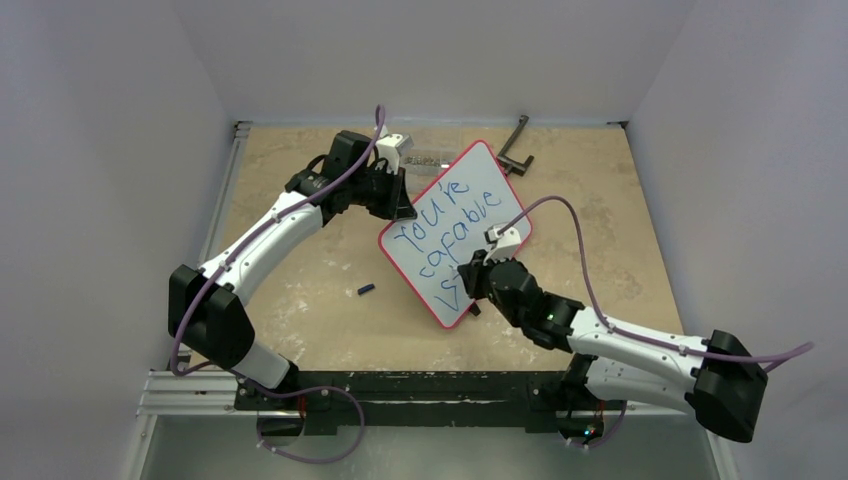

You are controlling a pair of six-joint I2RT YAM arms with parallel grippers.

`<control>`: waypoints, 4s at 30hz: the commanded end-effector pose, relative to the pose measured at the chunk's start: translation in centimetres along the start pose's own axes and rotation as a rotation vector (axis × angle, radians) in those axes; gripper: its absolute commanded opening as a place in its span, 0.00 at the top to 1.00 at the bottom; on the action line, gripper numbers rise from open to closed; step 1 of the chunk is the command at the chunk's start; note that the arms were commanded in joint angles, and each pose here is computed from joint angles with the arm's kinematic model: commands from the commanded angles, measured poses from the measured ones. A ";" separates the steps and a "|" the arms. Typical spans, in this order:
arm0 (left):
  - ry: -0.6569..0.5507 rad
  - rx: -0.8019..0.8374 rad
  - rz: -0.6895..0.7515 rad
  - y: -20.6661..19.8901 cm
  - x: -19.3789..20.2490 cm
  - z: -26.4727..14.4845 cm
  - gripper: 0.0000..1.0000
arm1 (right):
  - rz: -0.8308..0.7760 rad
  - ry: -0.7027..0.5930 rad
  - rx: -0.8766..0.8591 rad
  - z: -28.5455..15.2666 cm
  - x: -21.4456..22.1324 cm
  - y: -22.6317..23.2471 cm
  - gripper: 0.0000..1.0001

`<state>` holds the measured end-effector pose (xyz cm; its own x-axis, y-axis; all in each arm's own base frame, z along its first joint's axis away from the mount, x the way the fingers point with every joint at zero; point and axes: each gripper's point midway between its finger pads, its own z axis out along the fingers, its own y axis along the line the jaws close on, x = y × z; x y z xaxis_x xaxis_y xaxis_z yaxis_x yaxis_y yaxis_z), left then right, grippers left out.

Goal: Write a sentence on the whiteboard

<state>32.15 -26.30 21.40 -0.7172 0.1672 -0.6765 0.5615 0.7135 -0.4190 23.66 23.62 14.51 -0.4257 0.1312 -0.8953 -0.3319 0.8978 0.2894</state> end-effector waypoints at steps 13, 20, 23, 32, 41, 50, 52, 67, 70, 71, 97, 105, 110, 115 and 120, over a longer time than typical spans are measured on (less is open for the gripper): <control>0.031 -0.122 0.057 2.3 0.6 -0.7 1.00 | 0.097 0.103 0.089 -1.2 4.1 -2.6 1.00; 0.029 -0.120 0.057 2.3 0.6 -0.8 1.00 | 0.160 0.154 0.158 -1.5 6.0 -3.9 1.00; 0.029 -0.120 0.056 2.2 0.6 -0.8 1.00 | 0.172 0.151 0.173 -1.5 5.8 -4.0 1.00; 0.025 -0.120 0.058 2.2 0.5 -0.9 1.00 | 0.150 0.088 0.234 -1.2 3.1 -4.2 1.00; 0.021 -0.119 0.060 2.1 0.5 -1.1 1.00 | 0.080 0.004 0.236 -0.4 -1.1 -3.1 1.00; 0.011 -0.113 0.068 1.8 0.3 -1.6 1.00 | 0.065 -0.092 0.240 -1.8 -4.3 -3.8 1.00; 0.011 -0.115 0.069 1.8 0.3 -1.6 1.00 | 0.081 -0.093 0.219 -1.7 -4.5 -4.0 1.00; 0.014 -0.114 0.068 1.7 0.7 -2.0 1.00 | 0.191 -0.070 0.109 -1.7 -3.6 -6.2 1.00; 0.015 -0.115 0.067 1.8 0.7 -1.9 1.00 | 0.209 -0.105 0.067 -1.9 -4.1 -5.9 1.00; 0.019 -0.115 0.067 1.8 0.7 -1.7 1.00 | 0.208 -0.107 0.048 -1.9 -4.1 -5.7 1.00; 0.013 -0.128 0.069 2.1 0.5 -1.7 1.00 | 0.167 -0.035 -0.112 0.7 -2.0 -2.6 1.00; 0.009 -0.129 0.072 2.1 0.4 -1.7 1.00 | 0.180 0.010 -0.011 0.9 -0.2 -4.6 1.00; 0.008 -0.127 0.071 2.0 0.4 -1.8 1.00 | 0.201 0.056 0.029 0.4 1.3 -5.4 1.00; 0.007 -0.128 0.070 2.0 0.4 -1.8 1.00 | 0.230 0.089 0.055 0.0 2.8 -6.1 1.00; 0.005 -0.125 0.070 2.0 0.3 -1.8 1.00 | 0.249 0.121 0.078 -0.3 4.2 -6.7 1.00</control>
<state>31.46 -25.85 21.84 -0.7126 0.1806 -0.6779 0.5693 0.7137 -0.4082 24.75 19.10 11.43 -0.5343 0.3113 -0.7859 -0.2073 0.8531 0.4789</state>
